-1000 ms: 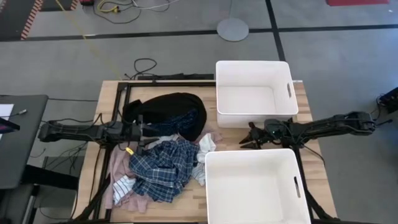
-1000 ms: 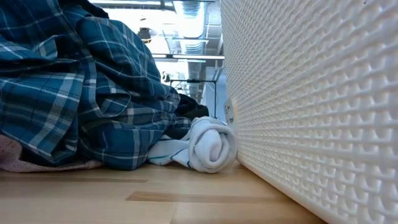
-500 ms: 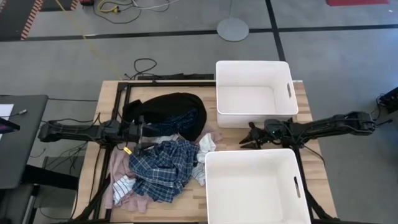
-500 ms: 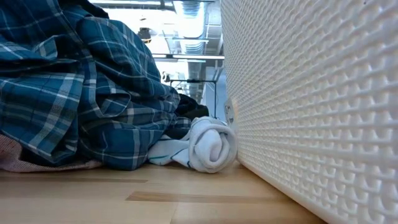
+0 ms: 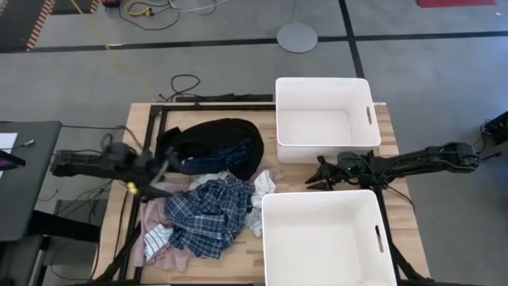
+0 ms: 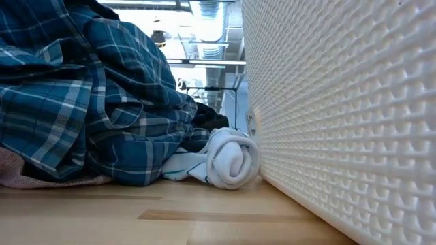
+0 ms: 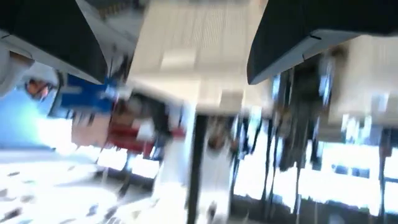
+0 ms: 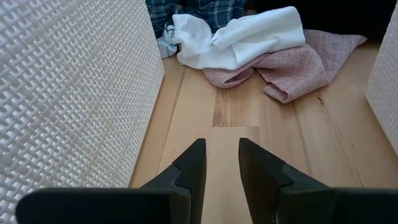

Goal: Sort clothes
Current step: Put the blue checkered pants into the top white laundry bin

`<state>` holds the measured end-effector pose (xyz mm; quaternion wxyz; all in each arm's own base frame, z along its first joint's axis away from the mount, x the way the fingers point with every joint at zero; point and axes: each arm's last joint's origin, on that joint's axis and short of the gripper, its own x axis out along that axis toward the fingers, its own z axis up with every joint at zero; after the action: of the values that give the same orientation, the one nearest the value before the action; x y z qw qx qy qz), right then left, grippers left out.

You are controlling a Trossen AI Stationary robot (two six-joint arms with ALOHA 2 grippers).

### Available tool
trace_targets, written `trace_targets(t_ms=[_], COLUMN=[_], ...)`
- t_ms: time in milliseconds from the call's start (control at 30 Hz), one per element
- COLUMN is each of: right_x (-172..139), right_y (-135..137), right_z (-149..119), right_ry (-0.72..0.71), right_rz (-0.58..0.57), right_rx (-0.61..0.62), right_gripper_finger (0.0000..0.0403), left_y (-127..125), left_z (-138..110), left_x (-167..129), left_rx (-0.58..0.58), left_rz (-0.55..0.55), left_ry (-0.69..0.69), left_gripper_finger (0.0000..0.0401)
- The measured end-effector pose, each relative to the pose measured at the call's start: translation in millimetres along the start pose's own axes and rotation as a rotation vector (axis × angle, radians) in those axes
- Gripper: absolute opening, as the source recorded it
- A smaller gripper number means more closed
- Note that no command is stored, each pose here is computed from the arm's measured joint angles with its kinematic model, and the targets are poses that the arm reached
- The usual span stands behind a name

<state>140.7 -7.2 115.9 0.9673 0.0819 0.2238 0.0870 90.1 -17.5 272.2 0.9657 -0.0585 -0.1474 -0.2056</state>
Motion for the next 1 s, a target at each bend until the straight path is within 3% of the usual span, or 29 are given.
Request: trace_targets(t_ms=[233,400,533,767,1000], right_x=[0.0,0.0,0.0,0.0,0.0], right_y=[0.0,0.0,0.0,0.0,0.0], right_z=[0.0,0.0,-0.1,0.0,-0.1], right_ry=[0.0,0.0,0.0,0.0,0.0], right_rz=[0.0,0.0,0.0,0.0,0.0], right_rx=[0.0,0.0,0.0,0.0,0.0], right_gripper_finger=[0.0112,0.0112,0.0112,0.0112,0.0112], left_y=[-18.6,-22.6,-20.1,-15.1,-27.9], left_z=[71.6,106.0,128.9,136.3,130.0], left_x=[-4.4,3.8,26.0,84.3,135.9], left_rx=[0.15,0.175,0.133,0.038,0.15], left_rz=[-0.125,-0.132,-0.087,-0.06,0.058], left_ry=[-0.259,-0.214,0.012,0.432,0.788], left_gripper_finger=[0.0382,0.0382,0.0382,0.0382,0.0374])
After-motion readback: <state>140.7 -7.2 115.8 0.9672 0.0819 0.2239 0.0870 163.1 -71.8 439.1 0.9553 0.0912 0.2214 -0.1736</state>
